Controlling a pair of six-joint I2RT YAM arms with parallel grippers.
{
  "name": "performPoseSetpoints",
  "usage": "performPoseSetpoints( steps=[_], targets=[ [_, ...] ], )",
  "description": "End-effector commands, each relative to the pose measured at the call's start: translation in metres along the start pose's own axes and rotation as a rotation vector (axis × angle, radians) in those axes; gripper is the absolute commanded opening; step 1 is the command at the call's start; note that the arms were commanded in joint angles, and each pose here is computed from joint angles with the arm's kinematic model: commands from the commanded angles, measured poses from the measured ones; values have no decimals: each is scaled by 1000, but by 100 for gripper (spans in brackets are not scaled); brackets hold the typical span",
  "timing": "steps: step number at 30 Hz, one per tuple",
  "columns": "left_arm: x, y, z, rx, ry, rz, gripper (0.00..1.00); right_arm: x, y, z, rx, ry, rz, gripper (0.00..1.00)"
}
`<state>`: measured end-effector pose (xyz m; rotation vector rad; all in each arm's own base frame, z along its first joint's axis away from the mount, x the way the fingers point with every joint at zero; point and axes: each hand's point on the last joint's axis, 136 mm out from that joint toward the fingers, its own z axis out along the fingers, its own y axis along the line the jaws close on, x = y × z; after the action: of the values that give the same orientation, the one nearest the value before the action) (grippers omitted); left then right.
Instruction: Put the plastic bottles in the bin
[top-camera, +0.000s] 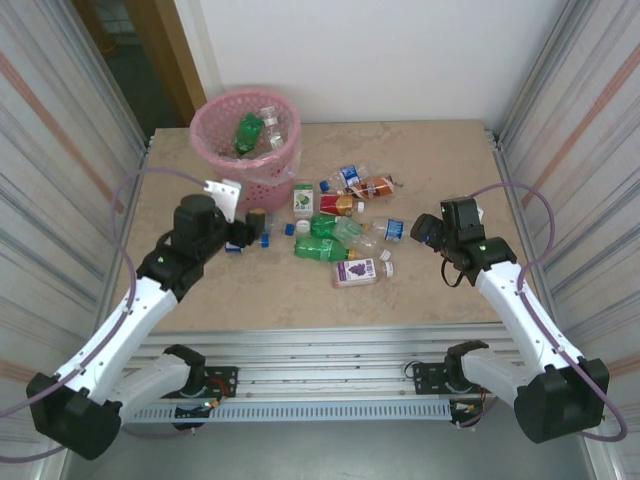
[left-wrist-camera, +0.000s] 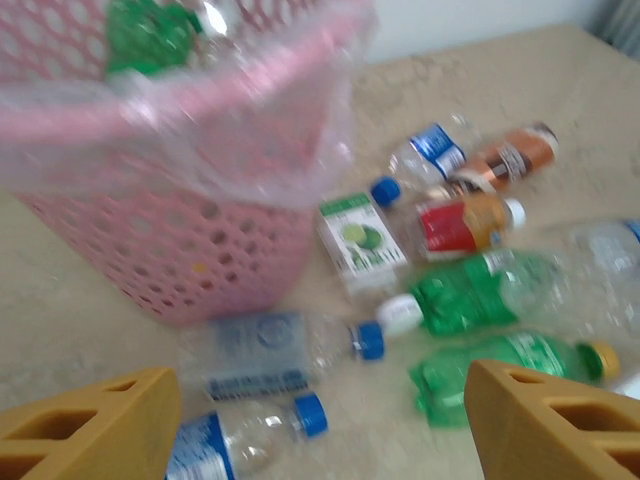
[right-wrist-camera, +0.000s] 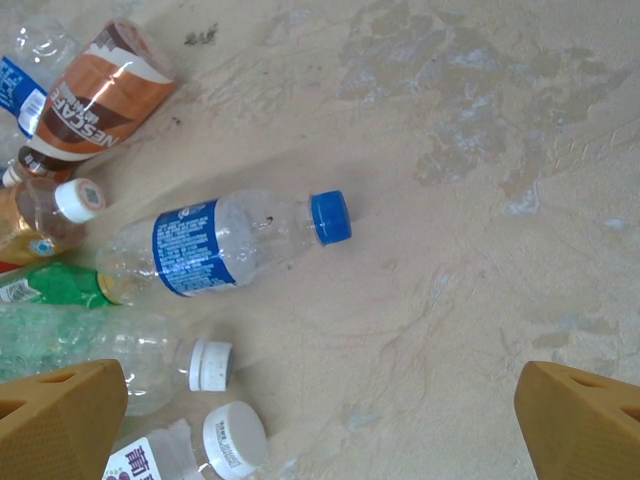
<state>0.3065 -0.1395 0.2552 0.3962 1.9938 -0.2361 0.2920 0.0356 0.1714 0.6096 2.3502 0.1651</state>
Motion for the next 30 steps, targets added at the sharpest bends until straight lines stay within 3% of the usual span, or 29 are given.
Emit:
performPoseSetpoints(
  steps=[1,12,18,22,30],
  targets=[
    [18,-19,-3,26,21,45,76,2,0,3,1,14,3,98],
    [47,-151,35,330,-49,356,78,-3,1,5,11,16,-10,98],
    [68,-208,64,495,-24,525,78,-3,-7,5,38,17,-19,98],
    [81,-238,74,574,-27,647,78,0,-14,6,60,21,-23,98],
    [106,-271,96,713,-11,747,79,-2,-19,6,70,15,-21,98]
  ],
)
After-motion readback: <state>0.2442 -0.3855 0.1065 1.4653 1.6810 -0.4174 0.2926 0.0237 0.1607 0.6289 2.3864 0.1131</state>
